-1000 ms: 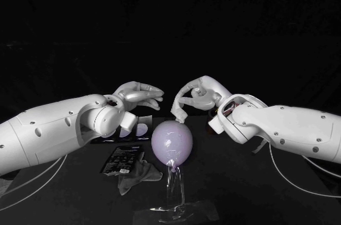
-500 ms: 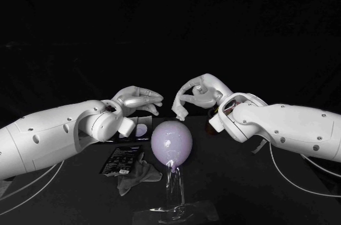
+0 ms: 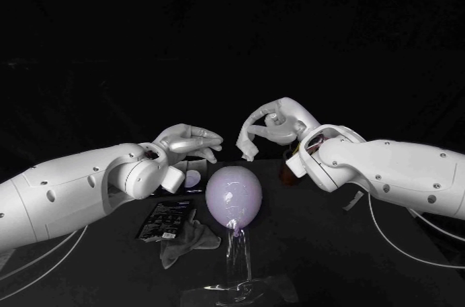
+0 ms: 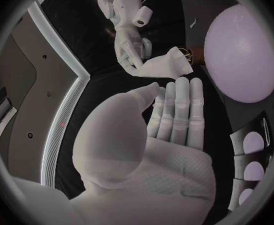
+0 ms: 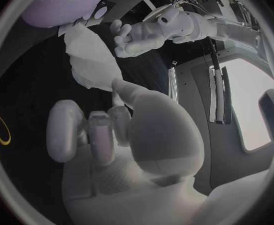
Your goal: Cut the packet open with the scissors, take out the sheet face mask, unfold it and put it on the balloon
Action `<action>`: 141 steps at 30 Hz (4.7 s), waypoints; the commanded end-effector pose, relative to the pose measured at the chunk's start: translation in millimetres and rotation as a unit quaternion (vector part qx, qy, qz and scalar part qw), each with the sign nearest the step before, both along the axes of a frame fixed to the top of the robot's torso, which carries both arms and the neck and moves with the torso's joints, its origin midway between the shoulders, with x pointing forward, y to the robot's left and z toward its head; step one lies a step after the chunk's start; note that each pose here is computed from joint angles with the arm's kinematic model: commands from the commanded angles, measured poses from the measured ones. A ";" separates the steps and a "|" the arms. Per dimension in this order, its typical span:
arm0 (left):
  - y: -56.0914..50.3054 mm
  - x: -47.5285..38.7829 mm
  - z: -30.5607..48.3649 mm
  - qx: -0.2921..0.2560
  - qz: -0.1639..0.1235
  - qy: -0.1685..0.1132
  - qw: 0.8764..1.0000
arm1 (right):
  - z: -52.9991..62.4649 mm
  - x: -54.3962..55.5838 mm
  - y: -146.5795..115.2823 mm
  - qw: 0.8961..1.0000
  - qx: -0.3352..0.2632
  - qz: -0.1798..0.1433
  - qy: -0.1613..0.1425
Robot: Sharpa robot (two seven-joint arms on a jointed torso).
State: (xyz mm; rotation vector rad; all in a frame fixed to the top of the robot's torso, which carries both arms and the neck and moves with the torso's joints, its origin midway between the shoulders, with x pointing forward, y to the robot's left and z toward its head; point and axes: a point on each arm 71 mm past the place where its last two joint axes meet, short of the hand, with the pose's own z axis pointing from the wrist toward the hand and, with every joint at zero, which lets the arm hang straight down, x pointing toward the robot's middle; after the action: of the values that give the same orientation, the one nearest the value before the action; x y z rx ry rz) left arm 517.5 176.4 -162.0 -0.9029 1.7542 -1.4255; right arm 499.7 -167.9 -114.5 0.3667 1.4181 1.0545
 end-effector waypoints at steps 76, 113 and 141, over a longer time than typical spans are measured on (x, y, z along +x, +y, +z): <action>10.1 23.6 15.3 -0.026 -0.065 -0.130 0.989 | 60.4 -17.8 57.9 0.782 -0.556 0.114 -0.258; -19.9 18.2 15.2 0.064 -0.068 -0.202 0.975 | 68.8 -23.7 59.0 0.788 -0.526 0.085 -0.309; -28.8 18.1 12.9 0.088 -0.088 -0.206 0.971 | 69.5 -24.9 60.8 0.792 -0.515 0.084 -0.319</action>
State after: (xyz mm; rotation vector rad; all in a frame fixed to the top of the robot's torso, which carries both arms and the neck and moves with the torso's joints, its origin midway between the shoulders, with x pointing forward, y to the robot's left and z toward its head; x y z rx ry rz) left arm 536.4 150.6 -149.3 -0.3546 1.6191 -1.4130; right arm 474.8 -107.2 -46.2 -0.8577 1.2081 0.3376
